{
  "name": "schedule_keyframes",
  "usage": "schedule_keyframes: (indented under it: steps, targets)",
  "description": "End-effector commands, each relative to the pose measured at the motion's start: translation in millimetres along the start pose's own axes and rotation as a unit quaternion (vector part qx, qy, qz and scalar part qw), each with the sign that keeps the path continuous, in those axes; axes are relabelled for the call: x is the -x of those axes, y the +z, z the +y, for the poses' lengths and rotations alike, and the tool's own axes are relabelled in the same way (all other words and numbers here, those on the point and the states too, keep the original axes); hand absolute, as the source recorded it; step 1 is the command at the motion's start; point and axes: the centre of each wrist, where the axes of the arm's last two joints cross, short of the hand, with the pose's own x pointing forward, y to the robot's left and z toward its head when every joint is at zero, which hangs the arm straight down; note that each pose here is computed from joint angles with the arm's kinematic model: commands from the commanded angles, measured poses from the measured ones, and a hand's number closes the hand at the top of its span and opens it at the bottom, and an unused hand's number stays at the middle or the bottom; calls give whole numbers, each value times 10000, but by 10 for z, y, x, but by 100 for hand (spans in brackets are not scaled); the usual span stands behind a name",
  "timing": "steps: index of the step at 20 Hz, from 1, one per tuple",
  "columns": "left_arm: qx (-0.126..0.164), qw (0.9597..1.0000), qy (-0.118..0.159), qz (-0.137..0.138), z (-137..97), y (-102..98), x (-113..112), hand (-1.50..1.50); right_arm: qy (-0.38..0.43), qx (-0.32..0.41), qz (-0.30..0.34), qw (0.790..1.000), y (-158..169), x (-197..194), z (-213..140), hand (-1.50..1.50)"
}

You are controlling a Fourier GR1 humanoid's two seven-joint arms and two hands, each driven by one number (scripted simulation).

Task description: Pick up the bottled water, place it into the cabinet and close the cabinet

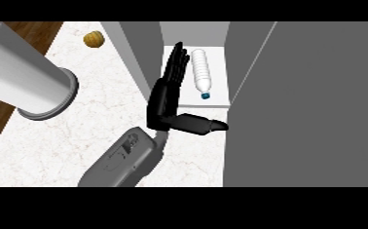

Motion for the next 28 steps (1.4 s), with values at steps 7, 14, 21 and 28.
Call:
schedule_keyframes:
  steps: [7,14,21,28]
  targets:
    - [-166,9996,205,130,376,648,-332,-150,115,-1566,366,9869,-149,-262,198,150]
    - [-287,9993,236,-3,488,1076,-529,-150,-86,-2191,426,9747,-203,-452,379,150]
    - [-451,9990,42,-30,856,1355,-551,-150,-280,-2514,305,9670,-305,-476,639,150]
    - [-586,9982,45,-133,944,1476,-753,-150,-379,-2598,324,9644,-434,-443,953,150]
